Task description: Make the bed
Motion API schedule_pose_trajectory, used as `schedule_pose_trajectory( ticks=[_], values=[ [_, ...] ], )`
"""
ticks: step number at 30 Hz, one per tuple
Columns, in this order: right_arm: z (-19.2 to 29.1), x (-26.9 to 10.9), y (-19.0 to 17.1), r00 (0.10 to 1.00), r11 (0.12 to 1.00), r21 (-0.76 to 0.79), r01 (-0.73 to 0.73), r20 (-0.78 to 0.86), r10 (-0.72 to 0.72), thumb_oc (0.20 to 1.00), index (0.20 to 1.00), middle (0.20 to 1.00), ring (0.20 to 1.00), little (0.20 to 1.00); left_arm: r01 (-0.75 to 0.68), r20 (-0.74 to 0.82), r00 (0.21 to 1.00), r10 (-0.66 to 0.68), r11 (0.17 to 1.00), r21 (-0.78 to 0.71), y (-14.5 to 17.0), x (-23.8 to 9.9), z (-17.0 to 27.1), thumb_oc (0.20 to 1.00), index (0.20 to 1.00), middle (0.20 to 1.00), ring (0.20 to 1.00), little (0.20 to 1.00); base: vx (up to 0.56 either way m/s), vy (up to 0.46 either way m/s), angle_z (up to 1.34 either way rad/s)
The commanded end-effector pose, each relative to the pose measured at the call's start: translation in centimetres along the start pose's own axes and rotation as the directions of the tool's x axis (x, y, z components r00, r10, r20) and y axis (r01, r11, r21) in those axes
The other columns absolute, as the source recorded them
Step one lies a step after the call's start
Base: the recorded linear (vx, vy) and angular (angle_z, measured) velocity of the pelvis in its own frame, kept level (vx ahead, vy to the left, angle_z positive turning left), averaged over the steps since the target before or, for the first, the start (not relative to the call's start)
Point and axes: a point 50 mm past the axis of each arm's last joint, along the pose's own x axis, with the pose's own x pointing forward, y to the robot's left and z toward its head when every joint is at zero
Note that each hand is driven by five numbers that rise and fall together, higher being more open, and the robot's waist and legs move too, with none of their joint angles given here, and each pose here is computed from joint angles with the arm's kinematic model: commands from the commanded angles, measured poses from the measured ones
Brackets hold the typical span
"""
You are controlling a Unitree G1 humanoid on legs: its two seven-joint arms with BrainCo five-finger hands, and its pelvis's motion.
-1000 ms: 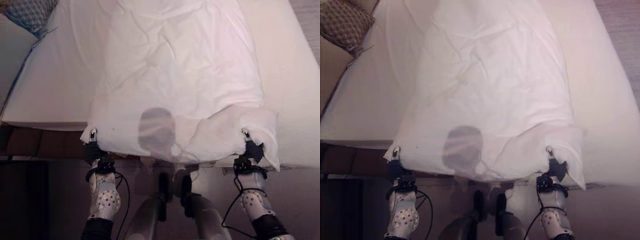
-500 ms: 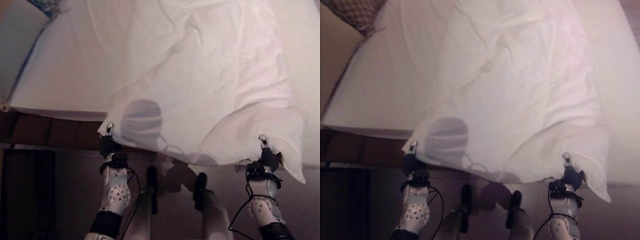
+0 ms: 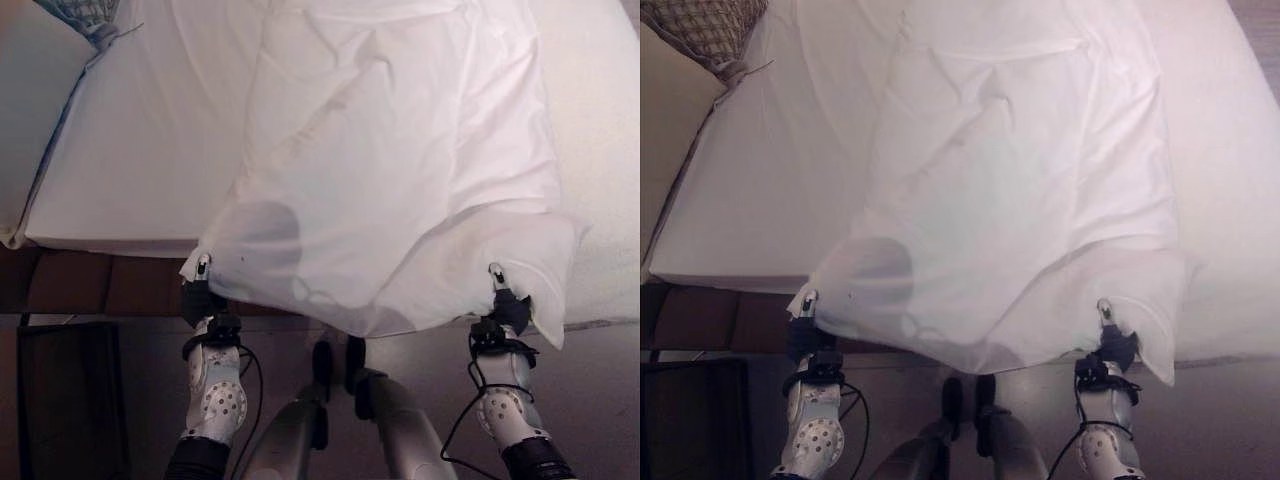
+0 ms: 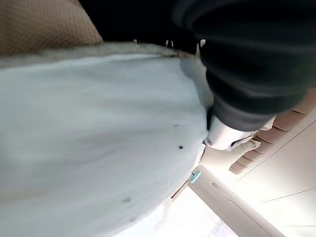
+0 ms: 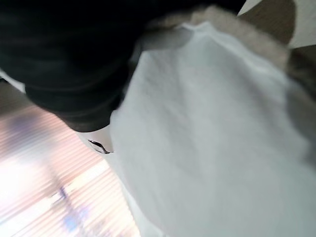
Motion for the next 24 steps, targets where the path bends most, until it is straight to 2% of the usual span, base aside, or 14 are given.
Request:
schedule_pose_trajectory(
  ticks=[1,6,12,18,21,24],
  values=[
    [2.7,0.4,0.6,0.991,0.997,-0.022,-0.077,0.112,0.079,0.2,0.2,0.2,0.2,0.2,0.109,0.115,0.988,-0.103,0.993,-0.044,-1.5,0.1,2.4,0.2,0.2,0.2,0.2,0.2,0.01,-0.089,0.0],
    [3.5,0.7,-0.1,0.989,0.999,-0.015,-0.044,0.141,0.046,0.2,0.2,0.2,0.2,0.2,0.087,0.09,0.993,-0.08,0.993,-0.075,-1.5,0.1,1.7,0.2,0.2,0.2,0.2,0.2,0.02,-0.062,0.04],
    [3.7,1.2,0.2,0.985,1.0,-0.009,-0.005,0.175,0.006,0.2,0.2,0.2,0.2,0.2,0.06,0.153,0.987,-0.053,0.997,-0.045,-1.3,0.3,3.0,0.2,0.2,0.2,0.2,0.2,0.0,0.101,-0.12],
    [3.2,1.6,0.1,0.988,0.999,-0.045,0.024,0.157,-0.016,0.2,0.2,0.2,0.2,0.2,0.061,0.146,0.987,-0.06,0.998,-0.006,-1.5,0.9,2.8,0.2,0.2,0.2,0.2,0.2,-0.02,0.437,-0.15],
    [3.2,1.4,-0.9,0.986,0.994,-0.065,0.083,0.152,-0.072,0.2,0.2,0.2,0.2,0.2,0.046,0.101,0.994,-0.047,0.999,0.013,-1.2,1.0,1.8,0.2,0.2,0.2,0.2,0.2,0.06,0.629,-0.05],
    [2.9,1.2,-1.9,0.982,0.991,-0.048,0.126,0.145,-0.118,0.2,0.2,0.2,0.2,0.2,0.036,0.082,0.996,-0.039,0.999,0.034,-0.6,0.7,1.7,0.2,0.2,0.2,0.2,0.2,0.06,0.251,0.35]
  ],
)
